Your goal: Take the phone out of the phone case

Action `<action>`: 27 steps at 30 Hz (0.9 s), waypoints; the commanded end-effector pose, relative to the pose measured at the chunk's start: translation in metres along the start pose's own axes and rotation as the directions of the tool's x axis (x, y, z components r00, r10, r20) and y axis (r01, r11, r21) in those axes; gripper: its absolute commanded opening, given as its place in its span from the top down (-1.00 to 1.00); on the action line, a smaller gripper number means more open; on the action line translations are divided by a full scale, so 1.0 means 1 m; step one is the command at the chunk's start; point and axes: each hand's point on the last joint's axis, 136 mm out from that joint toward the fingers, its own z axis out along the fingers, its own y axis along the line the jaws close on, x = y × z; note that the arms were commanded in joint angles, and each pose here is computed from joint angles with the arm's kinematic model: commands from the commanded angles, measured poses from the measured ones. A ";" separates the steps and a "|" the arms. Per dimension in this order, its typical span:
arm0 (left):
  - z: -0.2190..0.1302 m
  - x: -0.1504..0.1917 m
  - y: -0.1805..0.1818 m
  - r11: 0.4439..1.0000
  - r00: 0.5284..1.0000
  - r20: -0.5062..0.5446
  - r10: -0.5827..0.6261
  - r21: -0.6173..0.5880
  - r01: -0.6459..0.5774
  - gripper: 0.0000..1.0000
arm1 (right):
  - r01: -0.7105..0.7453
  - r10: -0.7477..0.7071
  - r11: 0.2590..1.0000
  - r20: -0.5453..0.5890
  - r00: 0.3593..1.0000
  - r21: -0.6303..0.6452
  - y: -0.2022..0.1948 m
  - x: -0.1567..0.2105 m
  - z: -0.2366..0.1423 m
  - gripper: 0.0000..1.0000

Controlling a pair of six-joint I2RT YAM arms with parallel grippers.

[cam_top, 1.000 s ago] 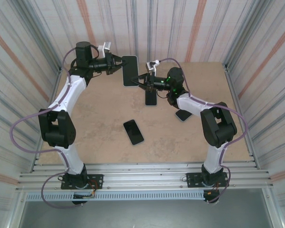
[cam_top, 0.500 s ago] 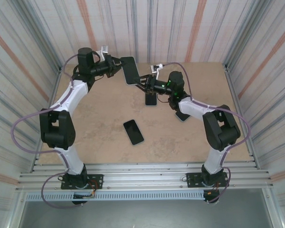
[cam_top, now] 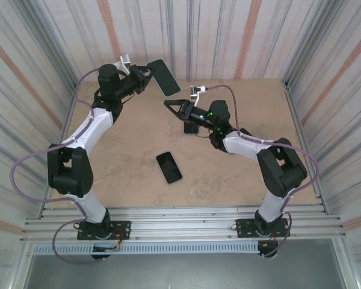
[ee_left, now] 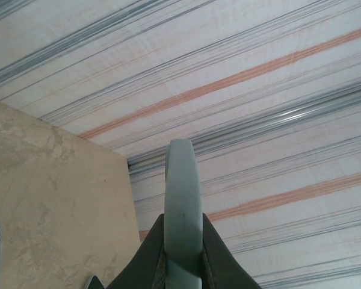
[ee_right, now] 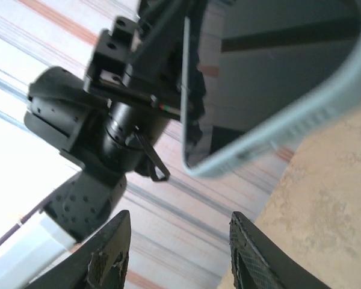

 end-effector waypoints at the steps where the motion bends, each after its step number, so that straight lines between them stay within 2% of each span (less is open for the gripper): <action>1: -0.013 -0.009 -0.050 0.992 0.997 0.069 0.041 0.119 -0.049 0.94 | 0.043 -0.040 0.998 0.075 0.996 -0.050 0.014 -0.014 0.003 0.14; 10: -0.008 -0.002 -0.049 0.990 0.999 0.049 0.006 0.142 -0.013 0.93 | -0.018 0.020 1.000 0.072 0.997 -0.020 0.002 -0.018 0.011 0.26; 27: -0.006 0.001 -0.048 0.990 1.000 0.025 -0.012 0.140 0.009 0.95 | -0.024 0.027 0.999 0.103 0.994 -0.035 -0.001 -0.033 0.010 0.53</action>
